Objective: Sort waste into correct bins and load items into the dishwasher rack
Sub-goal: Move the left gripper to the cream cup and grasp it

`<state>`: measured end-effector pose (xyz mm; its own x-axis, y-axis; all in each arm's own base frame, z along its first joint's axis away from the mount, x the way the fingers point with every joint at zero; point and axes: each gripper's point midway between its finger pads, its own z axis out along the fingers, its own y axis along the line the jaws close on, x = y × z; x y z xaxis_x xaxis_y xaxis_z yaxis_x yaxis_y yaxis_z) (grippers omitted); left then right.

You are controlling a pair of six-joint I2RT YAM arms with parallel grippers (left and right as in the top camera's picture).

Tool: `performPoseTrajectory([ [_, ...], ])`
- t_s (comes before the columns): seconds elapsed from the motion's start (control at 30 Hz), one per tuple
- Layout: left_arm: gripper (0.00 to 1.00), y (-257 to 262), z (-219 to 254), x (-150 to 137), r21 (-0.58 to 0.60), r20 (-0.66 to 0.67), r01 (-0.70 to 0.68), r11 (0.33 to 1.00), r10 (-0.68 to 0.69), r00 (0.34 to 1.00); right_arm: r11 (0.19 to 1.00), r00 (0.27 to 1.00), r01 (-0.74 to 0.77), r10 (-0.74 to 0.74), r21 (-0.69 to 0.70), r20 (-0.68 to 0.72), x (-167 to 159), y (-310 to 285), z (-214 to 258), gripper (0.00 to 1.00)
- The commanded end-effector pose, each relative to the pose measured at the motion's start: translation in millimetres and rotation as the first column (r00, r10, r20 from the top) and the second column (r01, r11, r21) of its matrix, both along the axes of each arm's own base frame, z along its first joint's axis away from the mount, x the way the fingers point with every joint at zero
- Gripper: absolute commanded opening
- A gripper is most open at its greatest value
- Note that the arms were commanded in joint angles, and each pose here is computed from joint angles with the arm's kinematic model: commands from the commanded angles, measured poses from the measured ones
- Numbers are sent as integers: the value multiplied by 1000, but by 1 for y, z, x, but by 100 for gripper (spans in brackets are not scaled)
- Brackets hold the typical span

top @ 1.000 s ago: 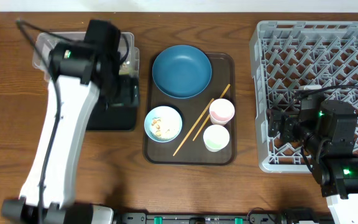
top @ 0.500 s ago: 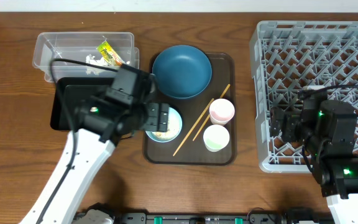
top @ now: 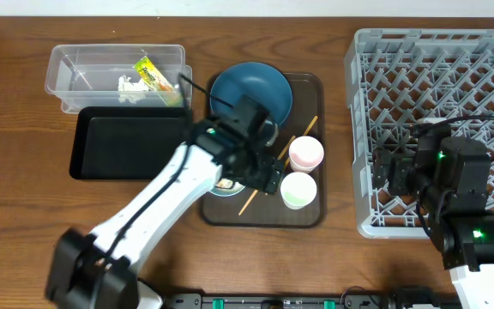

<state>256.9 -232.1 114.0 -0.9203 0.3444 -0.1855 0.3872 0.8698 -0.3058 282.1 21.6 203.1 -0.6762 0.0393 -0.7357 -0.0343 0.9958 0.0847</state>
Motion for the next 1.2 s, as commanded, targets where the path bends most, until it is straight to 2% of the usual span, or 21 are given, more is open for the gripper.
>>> performPoseTrajectory([
  [0.0, 93, -13, -16, -12, -14, -72, 46, 999, -46, 996, 1000, 1000, 14, -14, 1, 10, 1, -1, 6, 99],
  [0.3, 92, -36, -40, -12, -23, -83, 91, 996, -93, 992, 1000, 1000, 14, -14, 2, 10, 1, -1, 5, 99],
  [0.47, 85, -41, -51, -7, -22, -92, 72, 997, -74, 993, 1000, 1000, 14, -14, 2, 10, 1, -1, 5, 99],
  [0.9, 39, -41, -58, -7, -12, -102, 69, 998, -70, 992, 1000, 1000, 14, -14, 2, 9, 1, -1, 5, 99],
  [1.17, 27, -41, -58, -6, -11, -102, 69, 998, -70, 992, 1000, 1000, 14, -14, 2, 9, 1, -1, 5, 99],
])
